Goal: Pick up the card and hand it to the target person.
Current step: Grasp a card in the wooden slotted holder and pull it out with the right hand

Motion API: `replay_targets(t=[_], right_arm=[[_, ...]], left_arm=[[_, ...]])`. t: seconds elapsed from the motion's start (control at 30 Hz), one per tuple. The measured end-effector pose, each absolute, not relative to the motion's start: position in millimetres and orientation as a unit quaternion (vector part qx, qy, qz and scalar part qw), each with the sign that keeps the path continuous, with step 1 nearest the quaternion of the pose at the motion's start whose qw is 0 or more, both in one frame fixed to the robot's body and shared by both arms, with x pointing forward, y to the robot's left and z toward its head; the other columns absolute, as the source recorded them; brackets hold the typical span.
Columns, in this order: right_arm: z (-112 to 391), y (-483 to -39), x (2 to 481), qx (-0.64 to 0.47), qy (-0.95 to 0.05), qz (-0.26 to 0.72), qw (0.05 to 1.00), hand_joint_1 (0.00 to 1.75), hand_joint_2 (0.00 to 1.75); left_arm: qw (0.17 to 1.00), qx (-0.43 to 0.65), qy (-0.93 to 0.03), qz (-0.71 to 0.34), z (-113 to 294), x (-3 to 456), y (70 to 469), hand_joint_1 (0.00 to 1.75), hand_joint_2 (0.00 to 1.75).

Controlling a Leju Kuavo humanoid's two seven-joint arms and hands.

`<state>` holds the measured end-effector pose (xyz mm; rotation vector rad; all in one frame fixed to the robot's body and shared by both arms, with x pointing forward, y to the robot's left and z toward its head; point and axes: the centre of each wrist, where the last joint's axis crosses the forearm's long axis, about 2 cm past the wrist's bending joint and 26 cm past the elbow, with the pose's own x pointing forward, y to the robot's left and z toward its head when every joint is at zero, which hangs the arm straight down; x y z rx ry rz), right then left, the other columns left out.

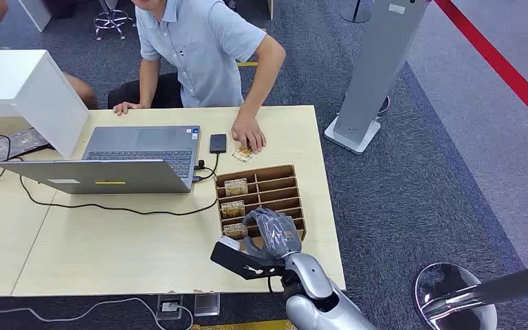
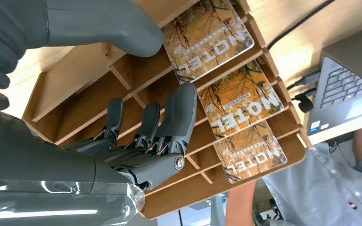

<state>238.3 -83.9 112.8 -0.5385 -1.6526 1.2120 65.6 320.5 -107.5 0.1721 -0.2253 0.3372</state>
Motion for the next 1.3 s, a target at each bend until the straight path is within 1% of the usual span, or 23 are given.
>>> replay_targets(t=[0.17,0.33,0.5,0.63,0.87,1.17,1.3], right_arm=[[115.7,-83.0,238.2,-0.22,-0.685,0.496,0.486,0.93,1.75],[118.1,-81.2,239.0,-0.216,-0.69,0.498,0.478,0.86,1.75],[119.6,-78.5,238.9,-0.205,-0.692,0.5,0.479,0.87,1.75],[118.3,-76.4,241.1,-0.189,-0.692,0.498,0.488,0.84,1.75],[112.0,-73.8,245.6,-0.187,-0.684,0.501,0.497,0.84,1.75],[110.5,-70.6,247.9,-0.187,-0.681,0.502,0.5,0.86,1.75],[106.6,-68.9,250.5,-0.191,-0.674,0.504,0.505,0.89,1.75]], left_arm=[[0.976,0.086,-0.111,0.168,-107.5,65.7,320.3,0.0,1.75],[0.976,0.086,-0.109,0.169,-107.6,65.6,318.8,0.0,1.75],[0.976,0.088,-0.106,0.171,-107.6,65.6,318.0,0.0,1.75],[0.976,0.088,-0.104,0.173,-107.6,65.6,317.7,0.0,1.75],[0.976,0.087,-0.102,0.173,-107.6,65.7,316.6,0.0,1.75],[0.976,0.086,-0.102,0.172,-107.6,65.8,316.5,0.0,1.75],[0.976,0.086,-0.101,0.17,-107.7,65.6,316.2,0.0,1.75]])
